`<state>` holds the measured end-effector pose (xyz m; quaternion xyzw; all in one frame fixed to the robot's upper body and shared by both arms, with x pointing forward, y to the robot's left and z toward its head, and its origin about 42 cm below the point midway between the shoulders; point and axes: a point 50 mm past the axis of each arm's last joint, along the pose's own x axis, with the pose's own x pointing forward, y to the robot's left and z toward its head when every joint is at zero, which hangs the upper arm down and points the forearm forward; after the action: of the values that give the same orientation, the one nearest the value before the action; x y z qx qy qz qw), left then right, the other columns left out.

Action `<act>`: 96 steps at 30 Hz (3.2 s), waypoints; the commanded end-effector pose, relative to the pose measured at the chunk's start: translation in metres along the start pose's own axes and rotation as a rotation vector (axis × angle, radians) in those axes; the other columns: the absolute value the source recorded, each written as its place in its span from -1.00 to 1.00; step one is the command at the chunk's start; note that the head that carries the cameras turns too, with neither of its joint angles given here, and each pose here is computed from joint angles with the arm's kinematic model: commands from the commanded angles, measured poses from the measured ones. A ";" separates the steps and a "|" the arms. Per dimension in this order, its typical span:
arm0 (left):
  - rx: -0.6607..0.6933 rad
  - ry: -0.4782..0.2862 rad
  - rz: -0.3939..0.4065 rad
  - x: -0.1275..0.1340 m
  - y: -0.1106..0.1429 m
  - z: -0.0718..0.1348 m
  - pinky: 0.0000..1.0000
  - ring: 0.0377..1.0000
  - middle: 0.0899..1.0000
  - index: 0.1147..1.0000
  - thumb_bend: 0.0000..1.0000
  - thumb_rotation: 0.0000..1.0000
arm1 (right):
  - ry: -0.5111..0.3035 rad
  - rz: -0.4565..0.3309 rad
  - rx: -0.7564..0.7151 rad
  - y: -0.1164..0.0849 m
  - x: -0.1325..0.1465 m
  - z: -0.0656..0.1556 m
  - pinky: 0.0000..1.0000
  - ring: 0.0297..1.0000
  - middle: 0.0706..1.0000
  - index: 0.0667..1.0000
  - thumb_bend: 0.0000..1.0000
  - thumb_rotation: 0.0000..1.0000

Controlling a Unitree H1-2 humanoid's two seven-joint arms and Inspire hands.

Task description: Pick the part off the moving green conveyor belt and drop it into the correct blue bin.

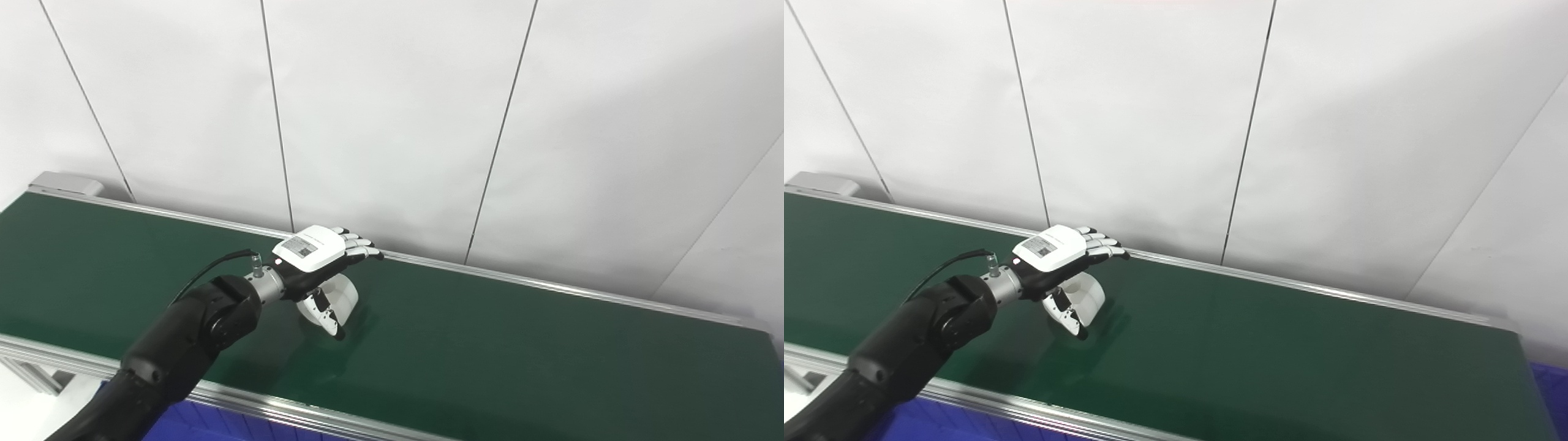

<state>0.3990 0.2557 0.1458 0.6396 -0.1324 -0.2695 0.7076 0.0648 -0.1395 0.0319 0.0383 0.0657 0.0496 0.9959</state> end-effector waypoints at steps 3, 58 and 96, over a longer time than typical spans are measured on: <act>0.021 -0.002 0.041 0.010 0.025 -0.009 0.82 0.81 0.81 0.69 1.00 -0.37 | -0.082 -0.007 0.020 0.005 -0.002 0.013 1.00 1.00 1.00 1.00 0.44 0.86; -0.133 -0.032 0.241 -0.089 0.074 0.049 0.43 0.44 0.24 -0.17 0.05 -0.90 | -0.110 0.001 0.033 -0.003 -0.002 0.055 1.00 1.00 1.00 1.00 0.47 1.00; -0.265 0.225 0.025 -0.235 -0.031 0.131 0.45 0.36 0.22 -0.17 0.04 -0.91 | -0.112 0.034 0.118 -0.037 0.005 0.067 1.00 1.00 1.00 1.00 0.56 0.98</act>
<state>0.1315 0.2742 0.1638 0.5530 -0.0013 -0.2054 0.8075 0.0830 -0.1809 0.0898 0.0948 0.0220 0.0560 0.9937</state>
